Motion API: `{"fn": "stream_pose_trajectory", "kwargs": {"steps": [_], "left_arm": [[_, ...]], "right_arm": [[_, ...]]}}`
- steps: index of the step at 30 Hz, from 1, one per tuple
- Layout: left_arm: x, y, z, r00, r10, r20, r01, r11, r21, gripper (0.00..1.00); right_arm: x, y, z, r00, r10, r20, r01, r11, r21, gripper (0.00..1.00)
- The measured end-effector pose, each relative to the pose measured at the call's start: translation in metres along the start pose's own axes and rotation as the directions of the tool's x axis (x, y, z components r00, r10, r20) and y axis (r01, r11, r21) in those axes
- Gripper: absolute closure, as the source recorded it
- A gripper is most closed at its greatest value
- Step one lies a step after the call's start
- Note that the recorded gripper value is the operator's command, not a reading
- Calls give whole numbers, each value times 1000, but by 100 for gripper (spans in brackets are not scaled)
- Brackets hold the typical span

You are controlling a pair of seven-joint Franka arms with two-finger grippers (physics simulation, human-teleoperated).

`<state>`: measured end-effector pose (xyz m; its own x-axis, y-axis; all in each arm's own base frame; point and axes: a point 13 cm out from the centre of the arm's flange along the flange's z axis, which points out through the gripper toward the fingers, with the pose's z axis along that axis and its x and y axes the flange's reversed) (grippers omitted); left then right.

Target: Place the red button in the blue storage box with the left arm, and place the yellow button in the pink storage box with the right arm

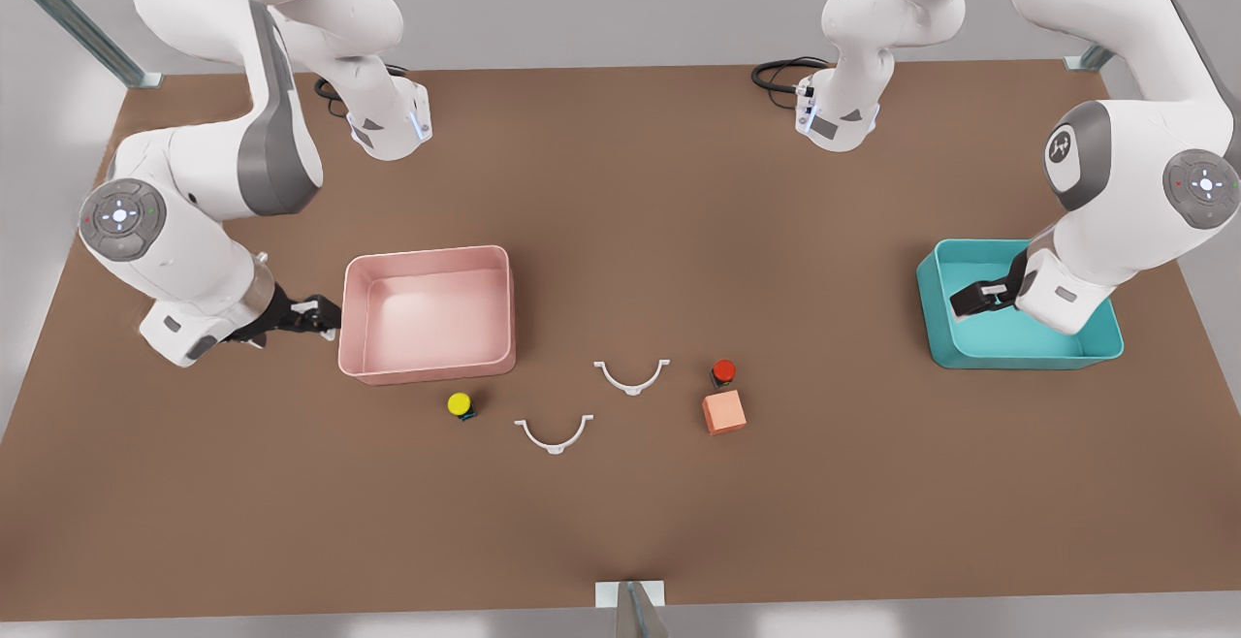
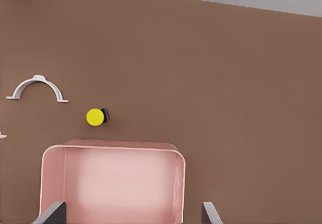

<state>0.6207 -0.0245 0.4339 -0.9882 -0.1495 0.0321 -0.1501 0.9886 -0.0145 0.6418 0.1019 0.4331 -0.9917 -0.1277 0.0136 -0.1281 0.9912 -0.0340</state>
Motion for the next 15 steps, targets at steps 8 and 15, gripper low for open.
{"fn": "stream_pose_trajectory", "kwargs": {"steps": [8,15], "left_arm": [[32,-181,106,964,249,-98,-252,967,-25,0],[35,-279,256,985,158,-74,-161,986,-34,0]], "right_arm": [[-40,40,122,998,-12,-55,10,999,-41,0],[-57,100,227,997,-27,-76,23,998,-59,0]]}}
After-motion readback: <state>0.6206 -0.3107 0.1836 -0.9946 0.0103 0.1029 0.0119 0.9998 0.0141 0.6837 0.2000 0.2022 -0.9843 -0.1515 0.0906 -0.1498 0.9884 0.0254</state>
